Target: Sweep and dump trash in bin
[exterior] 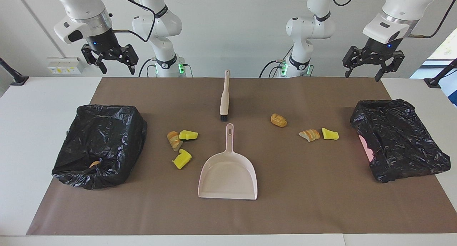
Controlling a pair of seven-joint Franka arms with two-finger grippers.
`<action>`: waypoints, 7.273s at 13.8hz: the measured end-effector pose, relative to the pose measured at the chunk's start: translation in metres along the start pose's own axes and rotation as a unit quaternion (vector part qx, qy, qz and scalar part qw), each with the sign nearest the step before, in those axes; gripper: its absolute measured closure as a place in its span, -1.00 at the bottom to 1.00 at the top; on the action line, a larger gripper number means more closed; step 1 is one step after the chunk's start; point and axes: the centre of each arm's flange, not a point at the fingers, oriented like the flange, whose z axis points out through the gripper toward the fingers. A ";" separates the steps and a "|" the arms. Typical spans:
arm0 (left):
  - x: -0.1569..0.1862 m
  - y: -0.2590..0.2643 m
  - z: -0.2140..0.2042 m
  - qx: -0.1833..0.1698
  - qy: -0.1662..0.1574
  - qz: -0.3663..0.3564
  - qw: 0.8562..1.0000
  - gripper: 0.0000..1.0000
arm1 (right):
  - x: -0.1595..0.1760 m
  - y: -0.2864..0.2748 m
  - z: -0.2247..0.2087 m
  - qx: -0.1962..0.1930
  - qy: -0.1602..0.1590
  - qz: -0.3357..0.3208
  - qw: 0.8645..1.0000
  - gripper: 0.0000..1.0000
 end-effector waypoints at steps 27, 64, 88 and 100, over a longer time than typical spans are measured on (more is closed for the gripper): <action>-0.012 0.013 0.017 -0.005 -0.032 -0.002 0.999 -1.00 | 0.000 0.000 0.001 0.000 -0.001 0.000 1.000 -1.00; -0.188 0.459 0.322 -0.001 -0.044 -0.010 0.999 -1.00 | 0.078 -0.358 0.293 0.011 0.006 -0.019 1.000 -1.00; -0.130 0.350 0.227 0.009 -0.068 -0.110 0.992 0.50 | 0.082 -0.199 0.166 0.001 -0.032 -0.307 0.951 0.37; -0.034 0.072 0.206 0.047 -0.046 -0.200 0.978 0.50 | -0.024 -0.241 0.218 0.004 -0.021 -0.637 0.770 0.37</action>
